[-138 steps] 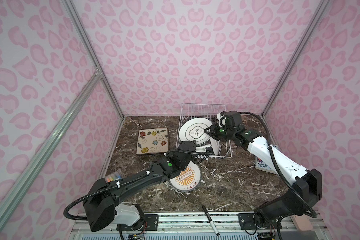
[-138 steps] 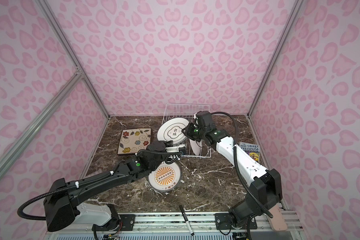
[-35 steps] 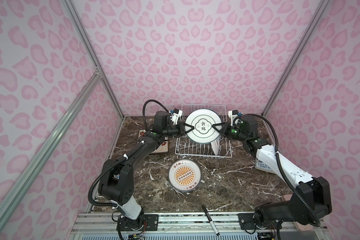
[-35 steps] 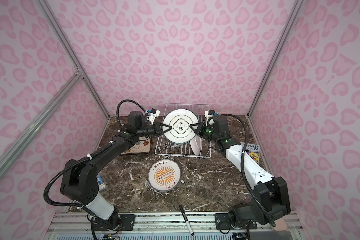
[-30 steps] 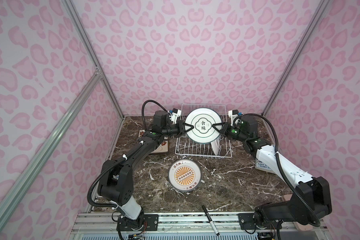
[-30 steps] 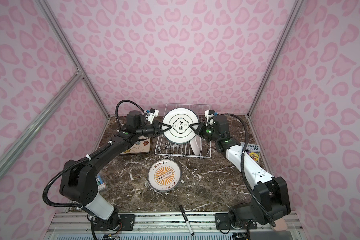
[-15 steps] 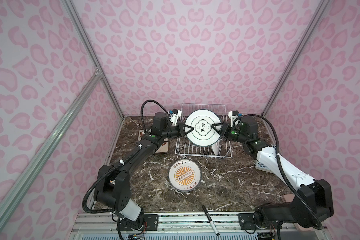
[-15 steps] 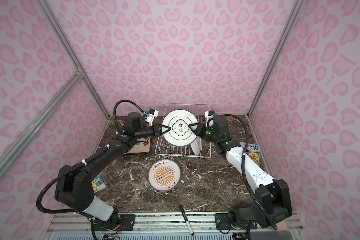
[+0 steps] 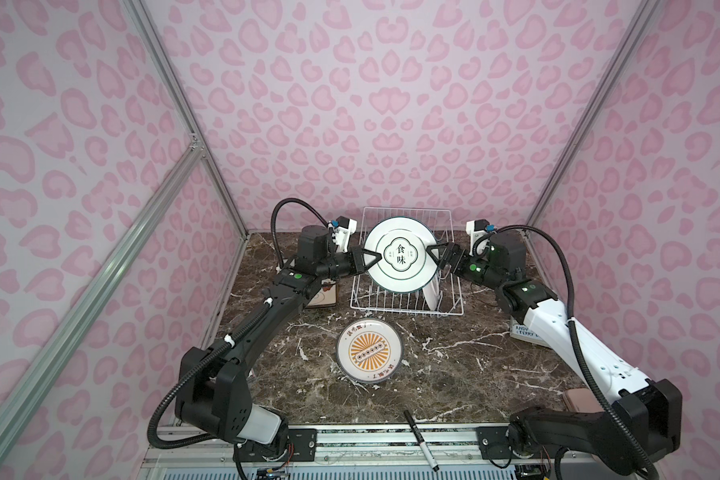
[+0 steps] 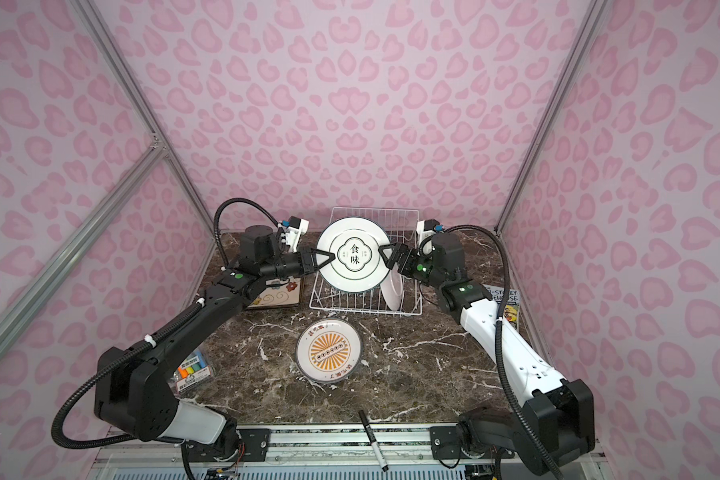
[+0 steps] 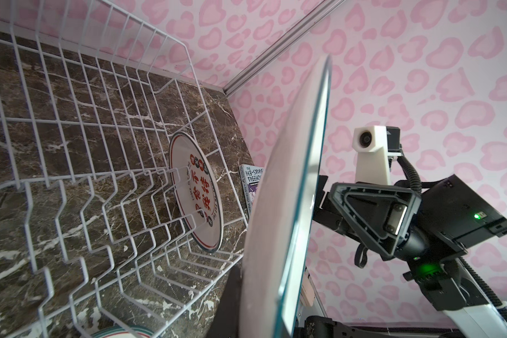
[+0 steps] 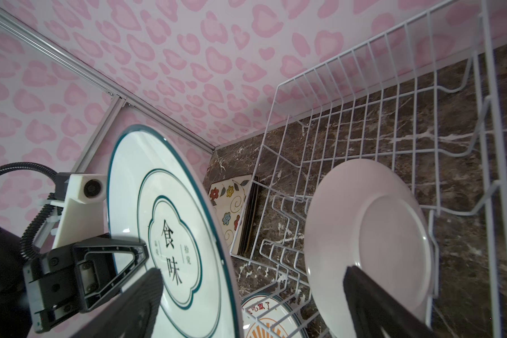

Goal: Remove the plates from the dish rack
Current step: 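Carry the plate toward the sunburst stack with the left gripper while the right releases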

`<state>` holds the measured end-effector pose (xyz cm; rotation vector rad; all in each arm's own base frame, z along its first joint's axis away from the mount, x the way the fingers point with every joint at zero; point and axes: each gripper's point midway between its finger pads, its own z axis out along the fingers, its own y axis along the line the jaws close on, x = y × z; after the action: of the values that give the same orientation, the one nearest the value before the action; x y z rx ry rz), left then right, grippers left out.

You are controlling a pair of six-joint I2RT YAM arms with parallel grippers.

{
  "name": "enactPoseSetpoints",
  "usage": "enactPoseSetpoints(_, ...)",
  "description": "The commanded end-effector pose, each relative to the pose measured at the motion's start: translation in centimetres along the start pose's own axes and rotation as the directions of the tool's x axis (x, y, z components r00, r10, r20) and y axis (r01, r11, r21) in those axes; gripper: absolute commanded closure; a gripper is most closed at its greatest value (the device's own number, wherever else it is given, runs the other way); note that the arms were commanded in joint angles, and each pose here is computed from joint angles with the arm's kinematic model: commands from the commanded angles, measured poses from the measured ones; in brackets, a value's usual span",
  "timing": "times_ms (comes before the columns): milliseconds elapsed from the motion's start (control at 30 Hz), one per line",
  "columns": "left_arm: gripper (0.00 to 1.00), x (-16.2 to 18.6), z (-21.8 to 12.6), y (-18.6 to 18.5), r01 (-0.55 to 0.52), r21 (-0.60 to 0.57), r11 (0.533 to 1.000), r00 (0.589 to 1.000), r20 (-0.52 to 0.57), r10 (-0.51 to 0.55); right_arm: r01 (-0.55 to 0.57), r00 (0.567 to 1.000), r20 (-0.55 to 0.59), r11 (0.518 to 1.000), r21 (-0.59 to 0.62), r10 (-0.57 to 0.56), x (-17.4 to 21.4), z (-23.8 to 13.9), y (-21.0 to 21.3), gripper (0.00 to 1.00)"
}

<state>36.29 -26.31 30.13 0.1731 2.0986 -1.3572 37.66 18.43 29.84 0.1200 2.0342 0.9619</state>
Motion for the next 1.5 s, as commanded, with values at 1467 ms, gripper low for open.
enactPoseSetpoints(1467,0.96,19.9,-11.9,10.7,0.303,-0.459,0.836,0.918,-0.095,-0.385,0.795,0.595,-0.144,0.605,-0.04,-0.791,9.2,-3.8,1.9,0.01)
